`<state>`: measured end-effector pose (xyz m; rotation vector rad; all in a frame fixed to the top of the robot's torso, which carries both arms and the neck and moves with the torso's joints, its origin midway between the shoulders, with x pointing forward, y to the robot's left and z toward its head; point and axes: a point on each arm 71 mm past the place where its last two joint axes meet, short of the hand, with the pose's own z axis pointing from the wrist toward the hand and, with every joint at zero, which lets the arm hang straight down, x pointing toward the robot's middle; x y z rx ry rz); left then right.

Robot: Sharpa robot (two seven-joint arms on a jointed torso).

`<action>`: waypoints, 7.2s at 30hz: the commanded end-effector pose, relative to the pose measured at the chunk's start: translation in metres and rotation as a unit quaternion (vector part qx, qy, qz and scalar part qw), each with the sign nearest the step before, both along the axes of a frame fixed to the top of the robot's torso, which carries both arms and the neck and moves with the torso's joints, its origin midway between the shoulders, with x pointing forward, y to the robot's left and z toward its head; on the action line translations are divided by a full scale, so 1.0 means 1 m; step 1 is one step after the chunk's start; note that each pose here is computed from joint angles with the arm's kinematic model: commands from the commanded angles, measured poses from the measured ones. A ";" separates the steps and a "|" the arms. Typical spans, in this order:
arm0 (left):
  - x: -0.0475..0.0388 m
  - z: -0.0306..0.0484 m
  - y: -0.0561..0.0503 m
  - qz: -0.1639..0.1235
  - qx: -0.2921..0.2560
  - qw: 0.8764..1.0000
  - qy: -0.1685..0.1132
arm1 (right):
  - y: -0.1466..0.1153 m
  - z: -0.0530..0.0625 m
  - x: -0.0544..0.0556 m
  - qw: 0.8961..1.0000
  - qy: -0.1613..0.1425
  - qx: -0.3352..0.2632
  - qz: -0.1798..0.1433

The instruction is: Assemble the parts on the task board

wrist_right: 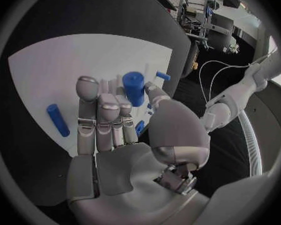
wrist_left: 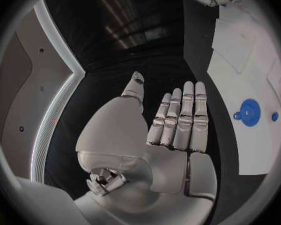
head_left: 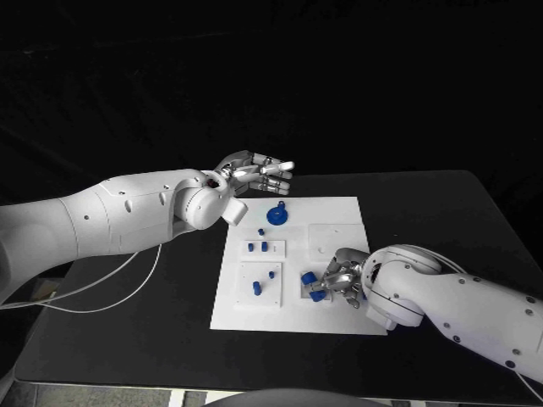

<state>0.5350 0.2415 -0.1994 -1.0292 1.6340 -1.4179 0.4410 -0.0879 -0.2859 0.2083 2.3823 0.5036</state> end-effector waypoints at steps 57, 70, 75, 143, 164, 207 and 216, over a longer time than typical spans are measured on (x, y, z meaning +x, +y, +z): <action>0.0001 0.0003 0.001 -0.007 0.002 1.000 0.002 | -0.021 0.014 -0.016 0.999 -0.011 0.027 0.044; 0.0000 -0.0003 0.000 -0.010 0.003 1.000 0.006 | -0.016 0.014 -0.010 0.999 -0.033 0.022 0.018; -0.0001 -0.0004 0.000 -0.010 0.003 1.000 0.007 | -0.011 0.013 -0.007 0.999 -0.041 0.019 0.010; 0.0003 -0.0020 0.001 -0.013 0.006 1.000 0.014 | -0.013 -0.007 -0.009 1.000 -0.010 0.003 0.012; 0.0008 -0.0030 0.001 -0.012 0.010 1.000 0.016 | -0.009 -0.016 -0.011 0.999 0.009 -0.028 0.037; -0.0009 -0.0008 0.012 0.004 0.009 1.000 0.004 | -0.124 0.048 0.022 0.996 -0.071 -0.022 -0.056; -0.0021 -0.0015 0.009 -0.003 0.007 1.000 0.011 | -0.120 0.034 0.021 0.993 -0.069 -0.084 -0.053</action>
